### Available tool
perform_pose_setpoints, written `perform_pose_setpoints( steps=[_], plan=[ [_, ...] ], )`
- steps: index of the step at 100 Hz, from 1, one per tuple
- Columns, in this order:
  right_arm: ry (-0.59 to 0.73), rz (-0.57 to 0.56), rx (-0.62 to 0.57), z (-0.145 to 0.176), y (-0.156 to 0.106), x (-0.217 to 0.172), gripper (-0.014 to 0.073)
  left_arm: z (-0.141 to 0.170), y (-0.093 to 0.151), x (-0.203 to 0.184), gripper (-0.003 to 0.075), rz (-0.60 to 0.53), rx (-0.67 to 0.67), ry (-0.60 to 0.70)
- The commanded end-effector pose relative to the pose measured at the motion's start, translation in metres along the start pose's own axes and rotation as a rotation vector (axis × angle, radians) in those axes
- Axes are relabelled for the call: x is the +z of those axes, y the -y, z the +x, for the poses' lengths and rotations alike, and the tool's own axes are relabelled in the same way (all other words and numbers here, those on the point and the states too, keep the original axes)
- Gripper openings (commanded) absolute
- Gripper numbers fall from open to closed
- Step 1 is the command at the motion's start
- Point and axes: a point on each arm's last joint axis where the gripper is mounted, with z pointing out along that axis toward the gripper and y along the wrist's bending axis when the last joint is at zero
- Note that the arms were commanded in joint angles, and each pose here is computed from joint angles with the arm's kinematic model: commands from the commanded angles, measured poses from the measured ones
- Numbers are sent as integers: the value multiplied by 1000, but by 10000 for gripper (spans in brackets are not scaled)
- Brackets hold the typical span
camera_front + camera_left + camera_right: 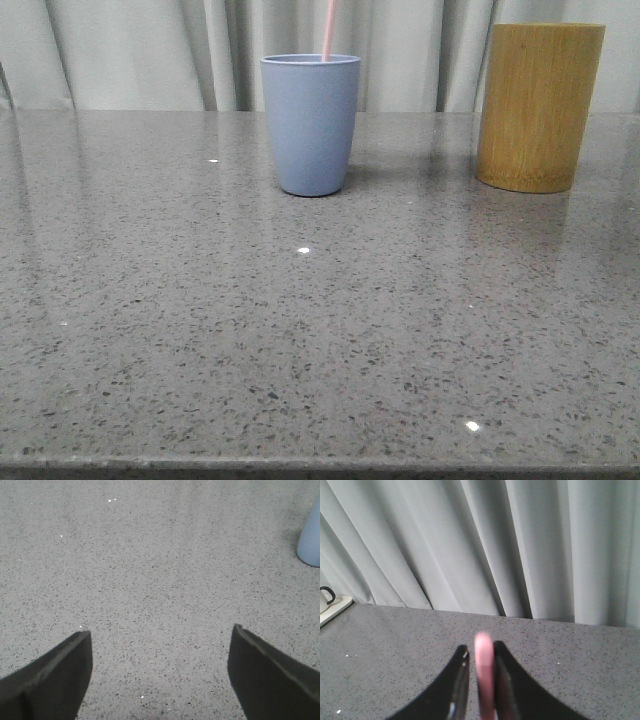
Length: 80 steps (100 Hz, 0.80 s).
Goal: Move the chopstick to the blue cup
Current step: 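Carry the pink stick over the blue cup and release it inside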
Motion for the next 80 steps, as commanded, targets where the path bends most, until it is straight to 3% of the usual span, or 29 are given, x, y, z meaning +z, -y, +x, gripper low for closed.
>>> perform_pose_setpoints(
  steps=[1, 13, 47, 67, 80],
  plan=[
    [148, -36, -23, -34, -10, -16, 300, -12, 2, -3, 546, 13, -19, 83],
    [142, -35, -23, -33, -10, -16, 406, -12, 2, -3, 546, 13, -19, 83],
    [58, 9, -81, -53, -3, -49, 403, -12, 2, -3, 546, 13, -19, 83],
    [-21, 125, -168, -70, 22, -95, 403, -12, 2, -3, 546, 13, -19, 78],
    [-54, 220, -190, -65, 42, -132, 403, -12, 2, -3, 546, 13, -19, 78]
  ],
)
